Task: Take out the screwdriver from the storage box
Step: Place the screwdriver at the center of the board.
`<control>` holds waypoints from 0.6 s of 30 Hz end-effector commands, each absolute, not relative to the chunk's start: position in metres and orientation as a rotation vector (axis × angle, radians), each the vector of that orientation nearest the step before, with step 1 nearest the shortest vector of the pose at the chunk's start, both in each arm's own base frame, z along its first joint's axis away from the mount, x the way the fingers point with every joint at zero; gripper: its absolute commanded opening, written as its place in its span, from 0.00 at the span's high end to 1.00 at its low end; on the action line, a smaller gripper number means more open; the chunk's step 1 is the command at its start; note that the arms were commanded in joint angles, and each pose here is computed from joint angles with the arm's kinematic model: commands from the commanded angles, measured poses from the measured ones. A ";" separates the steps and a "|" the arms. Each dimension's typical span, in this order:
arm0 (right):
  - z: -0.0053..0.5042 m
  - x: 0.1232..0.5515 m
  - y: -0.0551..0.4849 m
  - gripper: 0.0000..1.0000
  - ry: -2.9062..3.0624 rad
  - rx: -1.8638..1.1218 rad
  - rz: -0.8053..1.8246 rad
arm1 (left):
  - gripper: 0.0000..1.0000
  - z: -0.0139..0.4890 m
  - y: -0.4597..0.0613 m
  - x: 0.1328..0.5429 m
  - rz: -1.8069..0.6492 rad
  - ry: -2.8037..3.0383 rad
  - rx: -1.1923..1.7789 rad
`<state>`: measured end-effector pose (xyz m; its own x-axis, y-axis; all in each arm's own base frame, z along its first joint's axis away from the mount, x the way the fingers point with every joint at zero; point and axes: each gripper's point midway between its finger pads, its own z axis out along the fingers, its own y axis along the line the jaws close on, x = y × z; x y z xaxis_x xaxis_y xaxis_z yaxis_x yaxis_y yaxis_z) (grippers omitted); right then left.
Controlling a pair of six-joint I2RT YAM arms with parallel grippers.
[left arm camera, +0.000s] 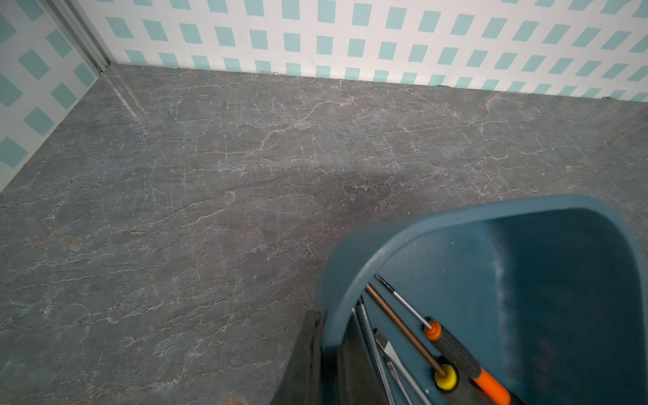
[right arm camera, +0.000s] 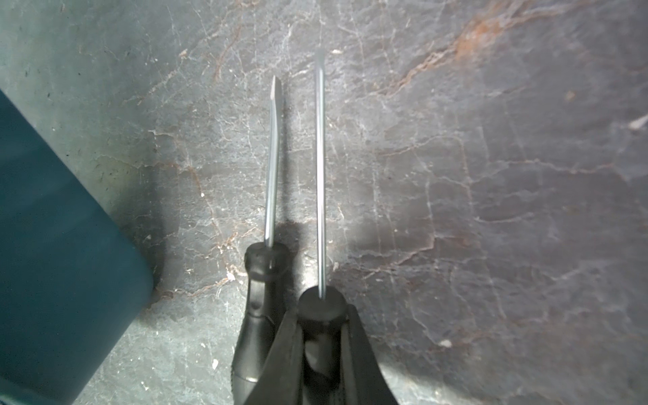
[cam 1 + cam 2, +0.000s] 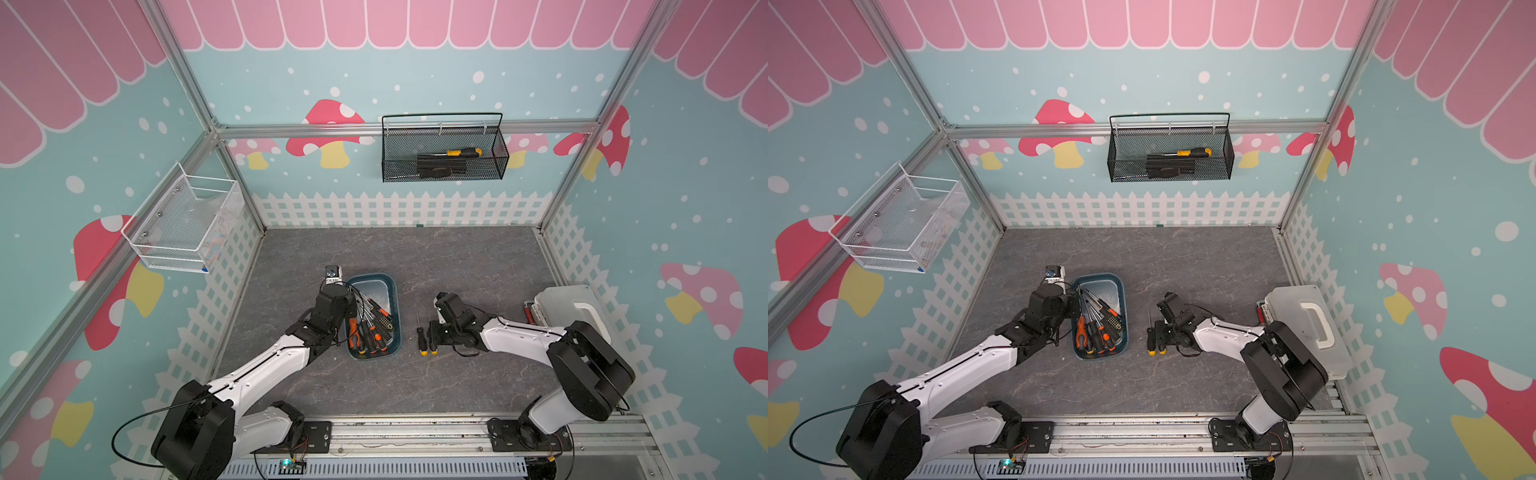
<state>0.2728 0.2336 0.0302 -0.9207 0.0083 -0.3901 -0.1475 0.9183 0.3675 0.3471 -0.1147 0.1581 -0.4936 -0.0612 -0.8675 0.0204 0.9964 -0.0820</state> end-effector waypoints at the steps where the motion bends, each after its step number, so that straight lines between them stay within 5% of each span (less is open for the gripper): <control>1: 0.026 0.276 0.235 0.94 2.698 -0.079 0.581 | 1.00 0.171 -0.118 0.353 -0.125 2.033 -0.041; 18: 0.025 0.276 0.234 0.71 2.697 -0.055 0.623 | 1.00 0.174 -0.116 0.352 -0.113 2.028 -0.039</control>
